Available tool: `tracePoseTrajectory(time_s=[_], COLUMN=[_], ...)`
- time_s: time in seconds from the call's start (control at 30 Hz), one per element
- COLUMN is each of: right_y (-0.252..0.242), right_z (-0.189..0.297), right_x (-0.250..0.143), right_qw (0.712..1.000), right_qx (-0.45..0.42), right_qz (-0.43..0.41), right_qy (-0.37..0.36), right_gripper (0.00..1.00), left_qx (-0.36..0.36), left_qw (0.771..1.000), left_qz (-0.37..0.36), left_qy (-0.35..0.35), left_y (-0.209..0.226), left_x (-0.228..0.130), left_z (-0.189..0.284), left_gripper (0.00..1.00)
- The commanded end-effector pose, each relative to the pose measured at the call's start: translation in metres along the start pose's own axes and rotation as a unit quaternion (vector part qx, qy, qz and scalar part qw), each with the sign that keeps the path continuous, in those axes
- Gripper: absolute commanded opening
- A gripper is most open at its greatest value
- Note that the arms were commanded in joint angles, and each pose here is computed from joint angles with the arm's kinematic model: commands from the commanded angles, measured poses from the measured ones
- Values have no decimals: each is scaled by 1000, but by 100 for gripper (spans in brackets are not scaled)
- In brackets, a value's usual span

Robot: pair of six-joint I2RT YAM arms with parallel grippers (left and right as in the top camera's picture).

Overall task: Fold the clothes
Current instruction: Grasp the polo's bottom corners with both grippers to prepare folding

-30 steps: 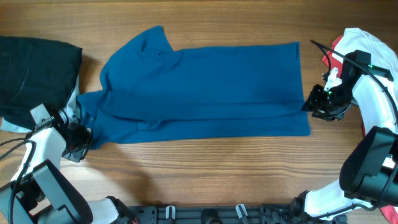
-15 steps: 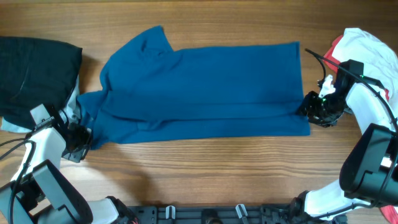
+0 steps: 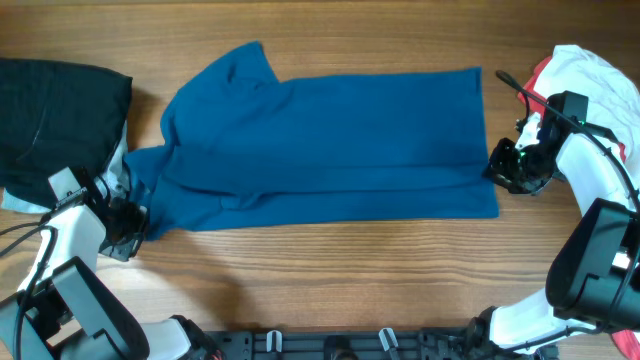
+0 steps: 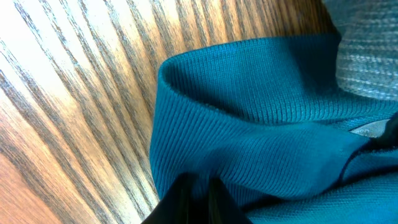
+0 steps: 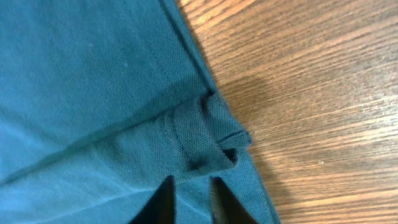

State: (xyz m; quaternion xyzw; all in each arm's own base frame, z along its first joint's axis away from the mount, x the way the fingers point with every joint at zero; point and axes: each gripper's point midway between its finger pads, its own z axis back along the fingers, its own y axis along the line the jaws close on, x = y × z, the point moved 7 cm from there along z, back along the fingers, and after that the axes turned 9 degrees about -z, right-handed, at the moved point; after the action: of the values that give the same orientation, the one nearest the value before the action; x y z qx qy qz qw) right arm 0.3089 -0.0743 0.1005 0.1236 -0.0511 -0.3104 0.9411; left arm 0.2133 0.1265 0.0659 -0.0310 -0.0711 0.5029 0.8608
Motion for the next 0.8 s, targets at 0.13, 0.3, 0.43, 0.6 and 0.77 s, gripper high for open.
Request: tracePoseTrajectory(time_s=[0.13, 0.3, 0.43, 0.6, 0.77], right_y=[2, -2, -8, -16, -31], right_z=[-5, -6, -15, -32, -36], right_x=[-1, -17, -25, -39, -41], right_qw=[1000, 999, 998, 998, 996], right_qx=[10, 1, -2, 0, -59], right_qz=[-15, -16, -14, -17, -29], right_qy=[5, 48, 58, 67, 54], right_gripper=[7, 43, 43, 35, 13], left_qx=[42, 42, 41, 42, 45], left_qw=[999, 999, 999, 999, 998], left_qz=[4, 4, 4, 4, 4], left_qy=[32, 32, 33, 34, 40], left_y=[16, 16, 16, 16, 17], left_x=[-13, -13, -13, -14, -16], left_z=[-13, -13, -13, -13, -12], left_gripper=[12, 12, 13, 16, 17])
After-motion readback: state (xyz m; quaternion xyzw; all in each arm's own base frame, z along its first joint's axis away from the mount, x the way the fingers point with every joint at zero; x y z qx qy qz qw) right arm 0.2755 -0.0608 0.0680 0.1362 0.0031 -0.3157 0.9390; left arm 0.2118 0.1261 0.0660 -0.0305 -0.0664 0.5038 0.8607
